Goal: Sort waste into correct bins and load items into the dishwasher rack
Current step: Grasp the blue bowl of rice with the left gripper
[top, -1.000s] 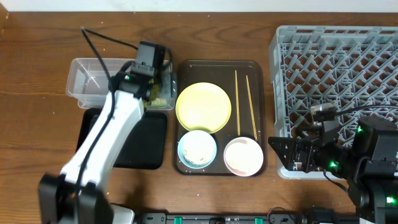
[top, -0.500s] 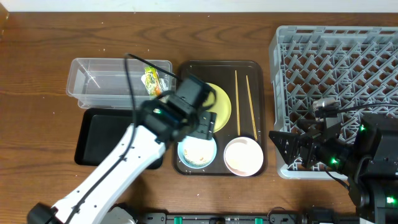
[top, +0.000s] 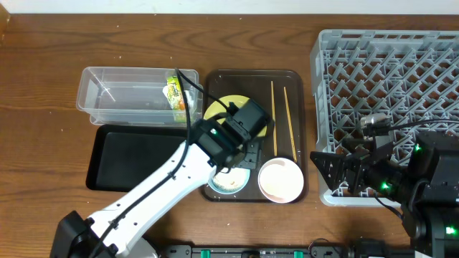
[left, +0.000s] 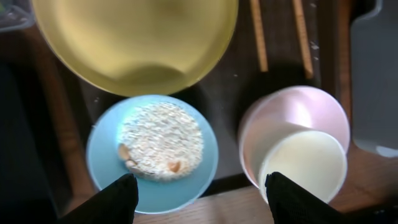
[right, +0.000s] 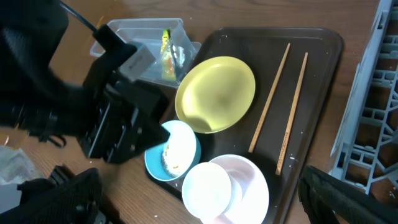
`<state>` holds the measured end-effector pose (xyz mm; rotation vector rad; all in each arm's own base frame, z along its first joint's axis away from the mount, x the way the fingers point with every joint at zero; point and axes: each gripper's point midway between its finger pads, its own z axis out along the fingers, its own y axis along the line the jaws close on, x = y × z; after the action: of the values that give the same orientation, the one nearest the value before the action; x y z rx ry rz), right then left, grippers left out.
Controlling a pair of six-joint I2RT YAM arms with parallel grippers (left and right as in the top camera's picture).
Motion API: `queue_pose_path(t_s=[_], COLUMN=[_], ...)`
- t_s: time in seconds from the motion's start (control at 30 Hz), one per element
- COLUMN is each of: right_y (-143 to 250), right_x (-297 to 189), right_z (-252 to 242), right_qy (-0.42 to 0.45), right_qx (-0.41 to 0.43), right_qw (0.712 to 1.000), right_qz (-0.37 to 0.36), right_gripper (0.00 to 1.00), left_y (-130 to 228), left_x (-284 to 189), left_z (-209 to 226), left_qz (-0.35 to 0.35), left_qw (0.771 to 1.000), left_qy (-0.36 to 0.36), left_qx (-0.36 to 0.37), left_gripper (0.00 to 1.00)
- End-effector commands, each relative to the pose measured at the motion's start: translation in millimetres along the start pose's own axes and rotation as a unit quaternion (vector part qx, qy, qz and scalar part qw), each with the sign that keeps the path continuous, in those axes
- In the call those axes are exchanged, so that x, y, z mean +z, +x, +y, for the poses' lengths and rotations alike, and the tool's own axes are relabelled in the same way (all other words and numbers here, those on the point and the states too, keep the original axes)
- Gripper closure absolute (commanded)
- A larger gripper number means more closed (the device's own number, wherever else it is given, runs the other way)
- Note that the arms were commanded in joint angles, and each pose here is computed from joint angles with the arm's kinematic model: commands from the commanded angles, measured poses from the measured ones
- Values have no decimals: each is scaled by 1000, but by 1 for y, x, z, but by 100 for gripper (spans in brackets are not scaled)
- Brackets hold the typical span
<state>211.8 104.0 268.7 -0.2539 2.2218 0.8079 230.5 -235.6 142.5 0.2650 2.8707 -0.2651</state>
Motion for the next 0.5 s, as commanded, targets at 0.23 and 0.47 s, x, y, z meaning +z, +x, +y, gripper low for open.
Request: queue_pose_path(t_s=[0.23,0.47], right_y=[-2,-2], right_x=[-4,-4], right_z=[0,0], right_qy=[6,5], right_qx=[-5,-4], right_qw=[1000,1000], right_qz=[-3,-2], right_gripper=[1,1], left_y=[20,17], left_x=[12,59], left_z=[13,12], left_qz=[-29,-39], left_qw=[995,996], left_qy=[-94,-75], left_qx=[-27,-42], left_gripper=[31,31])
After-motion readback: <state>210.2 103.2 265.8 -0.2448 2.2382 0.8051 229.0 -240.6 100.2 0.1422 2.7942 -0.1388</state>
